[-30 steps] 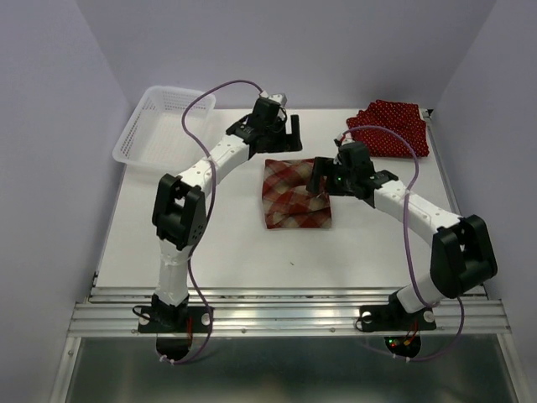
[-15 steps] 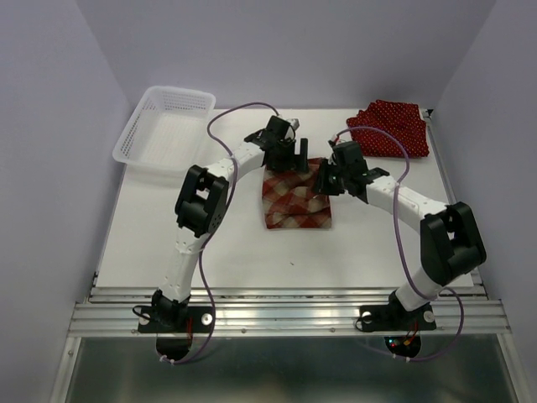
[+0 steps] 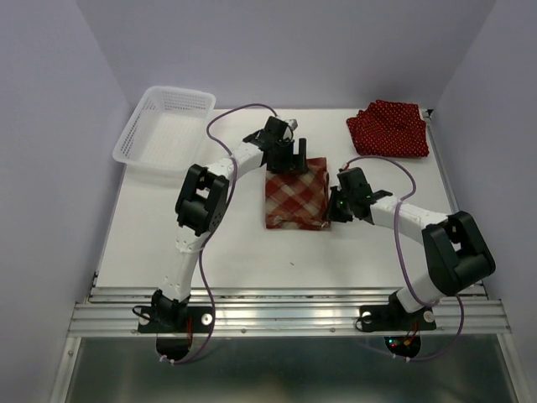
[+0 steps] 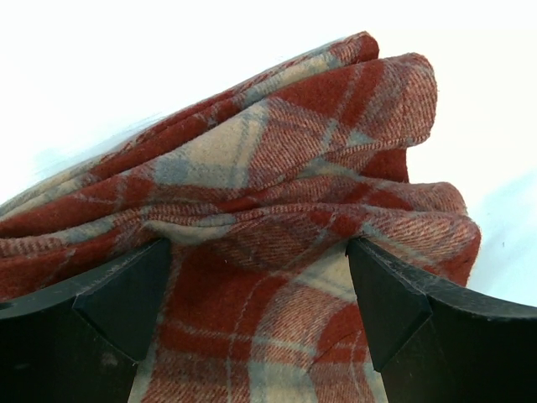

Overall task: Fold and stack the skirts
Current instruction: Fold the skirt

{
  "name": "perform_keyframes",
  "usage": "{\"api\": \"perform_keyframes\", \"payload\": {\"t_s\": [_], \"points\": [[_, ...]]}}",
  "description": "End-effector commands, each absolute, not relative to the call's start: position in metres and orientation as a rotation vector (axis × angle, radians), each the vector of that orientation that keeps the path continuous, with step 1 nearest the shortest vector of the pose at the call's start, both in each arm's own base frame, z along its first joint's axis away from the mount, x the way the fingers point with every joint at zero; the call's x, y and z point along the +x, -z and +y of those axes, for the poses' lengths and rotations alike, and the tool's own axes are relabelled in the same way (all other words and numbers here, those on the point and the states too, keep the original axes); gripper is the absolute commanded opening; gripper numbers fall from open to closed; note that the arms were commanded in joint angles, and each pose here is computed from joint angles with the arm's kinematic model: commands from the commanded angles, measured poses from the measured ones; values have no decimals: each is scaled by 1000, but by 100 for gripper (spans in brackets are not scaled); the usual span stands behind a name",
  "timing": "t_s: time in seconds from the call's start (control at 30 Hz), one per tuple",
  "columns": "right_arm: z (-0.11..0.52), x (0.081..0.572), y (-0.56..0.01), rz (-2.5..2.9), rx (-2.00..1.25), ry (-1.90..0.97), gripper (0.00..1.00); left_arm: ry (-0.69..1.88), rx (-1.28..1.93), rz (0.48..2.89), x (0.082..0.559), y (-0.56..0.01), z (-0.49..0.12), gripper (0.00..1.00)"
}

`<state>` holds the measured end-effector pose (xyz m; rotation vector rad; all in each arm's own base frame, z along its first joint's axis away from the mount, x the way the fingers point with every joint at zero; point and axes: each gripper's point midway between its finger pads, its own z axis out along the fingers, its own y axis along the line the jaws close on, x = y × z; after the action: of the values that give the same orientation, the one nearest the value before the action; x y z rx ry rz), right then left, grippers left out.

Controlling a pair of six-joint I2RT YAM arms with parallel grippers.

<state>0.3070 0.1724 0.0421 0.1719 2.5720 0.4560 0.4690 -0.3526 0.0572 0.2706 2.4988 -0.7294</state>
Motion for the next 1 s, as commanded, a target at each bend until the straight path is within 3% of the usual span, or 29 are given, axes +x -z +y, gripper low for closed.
{"api": "perform_keyframes", "payload": {"t_s": [0.0, 0.17, 0.27, 0.3, 0.33, 0.37, 0.4, 0.57, 0.7, 0.8, 0.83, 0.97], "points": [[158, 292, -29, 2641, 210, -359, 2, 665, 295, 2489, 480, -45, -337, 99], [161, 298, -44, 2613, 169, -374, 9, 683, 311, 2462, 485, -59, -341, 99], [170, 317, -82, 2522, 113, -423, 25, 718, 327, 2397, 489, -94, -347, 99], [176, 328, -107, 2467, 99, -455, 46, 725, 330, 2374, 490, -105, -348, 99], [183, 339, -134, 2404, 71, -487, 81, 748, 334, 2299, 493, -144, -350, 99], [183, 340, -134, 2403, 70, -487, 81, 747, 336, 2298, 493, -145, -349, 99], [187, 344, -147, 2374, 60, -511, 100, 750, 335, 2276, 493, -157, -349, 99], [200, 373, -201, 2245, 49, -568, 100, 732, 299, 2142, 486, -235, -335, 99], [209, 392, -210, 2221, 64, -579, 100, 681, 196, 2131, 467, -247, -310, 99], [211, 409, -210, 2219, 117, -579, 100, 622, 61, 2230, 429, -204, -275, 99], [213, 413, -210, 2217, 116, -584, 100, 659, 44, 2200, 433, -211, -280, 99], [225, 430, -206, 2215, 107, -615, 100, 770, 75, 2311, 368, -144, -270, 99]]}}
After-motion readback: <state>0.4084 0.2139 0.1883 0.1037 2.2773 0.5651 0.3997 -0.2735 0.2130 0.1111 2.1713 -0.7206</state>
